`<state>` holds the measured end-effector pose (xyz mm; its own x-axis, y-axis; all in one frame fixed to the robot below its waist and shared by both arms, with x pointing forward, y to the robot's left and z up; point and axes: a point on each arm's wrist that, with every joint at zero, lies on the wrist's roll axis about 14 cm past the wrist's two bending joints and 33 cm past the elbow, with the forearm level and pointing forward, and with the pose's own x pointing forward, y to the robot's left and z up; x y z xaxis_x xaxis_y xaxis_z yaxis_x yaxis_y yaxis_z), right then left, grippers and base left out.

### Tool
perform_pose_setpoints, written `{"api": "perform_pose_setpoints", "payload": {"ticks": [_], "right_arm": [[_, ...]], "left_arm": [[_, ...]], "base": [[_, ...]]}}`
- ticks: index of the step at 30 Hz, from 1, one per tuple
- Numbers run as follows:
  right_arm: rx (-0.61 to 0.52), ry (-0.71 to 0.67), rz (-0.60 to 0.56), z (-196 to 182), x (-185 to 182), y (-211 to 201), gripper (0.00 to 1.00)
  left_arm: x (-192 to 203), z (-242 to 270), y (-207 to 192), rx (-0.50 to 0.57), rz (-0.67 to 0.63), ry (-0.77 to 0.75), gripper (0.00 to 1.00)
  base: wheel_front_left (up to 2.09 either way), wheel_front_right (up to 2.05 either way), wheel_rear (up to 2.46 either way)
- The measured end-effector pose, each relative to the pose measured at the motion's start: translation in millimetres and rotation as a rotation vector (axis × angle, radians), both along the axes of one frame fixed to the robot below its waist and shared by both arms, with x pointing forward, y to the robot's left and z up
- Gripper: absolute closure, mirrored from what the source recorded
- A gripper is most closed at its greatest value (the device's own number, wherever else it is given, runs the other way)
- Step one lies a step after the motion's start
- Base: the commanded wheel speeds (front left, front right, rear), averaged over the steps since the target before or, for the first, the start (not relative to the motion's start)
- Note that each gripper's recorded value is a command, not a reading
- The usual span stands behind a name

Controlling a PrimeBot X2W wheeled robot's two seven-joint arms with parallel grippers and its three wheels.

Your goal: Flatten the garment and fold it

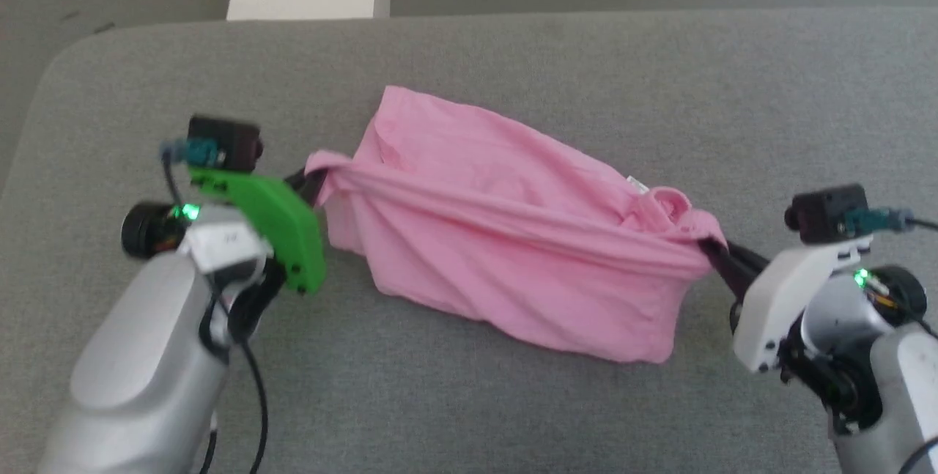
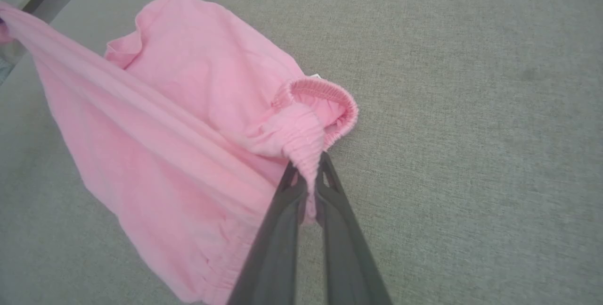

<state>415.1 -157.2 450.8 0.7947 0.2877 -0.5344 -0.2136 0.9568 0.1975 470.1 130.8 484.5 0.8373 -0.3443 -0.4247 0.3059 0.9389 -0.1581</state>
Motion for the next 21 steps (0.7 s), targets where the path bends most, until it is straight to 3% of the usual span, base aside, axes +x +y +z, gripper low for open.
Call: {"api": "perform_pose_setpoints", "payload": {"ticks": [12,21], "right_arm": [[-0.003,0.034,-0.006,-14,53,-5,1.0],[0.014,0.044,-0.041,-33,69,-9,1.0]], "left_arm": [[82,-33,-25,0.068,-0.035,0.131,1.0],[111,-65,-41,0.059,-0.018,0.201,1.0]], "base": [[0.0,0.0,0.0],[0.0,0.0,0.0]]}}
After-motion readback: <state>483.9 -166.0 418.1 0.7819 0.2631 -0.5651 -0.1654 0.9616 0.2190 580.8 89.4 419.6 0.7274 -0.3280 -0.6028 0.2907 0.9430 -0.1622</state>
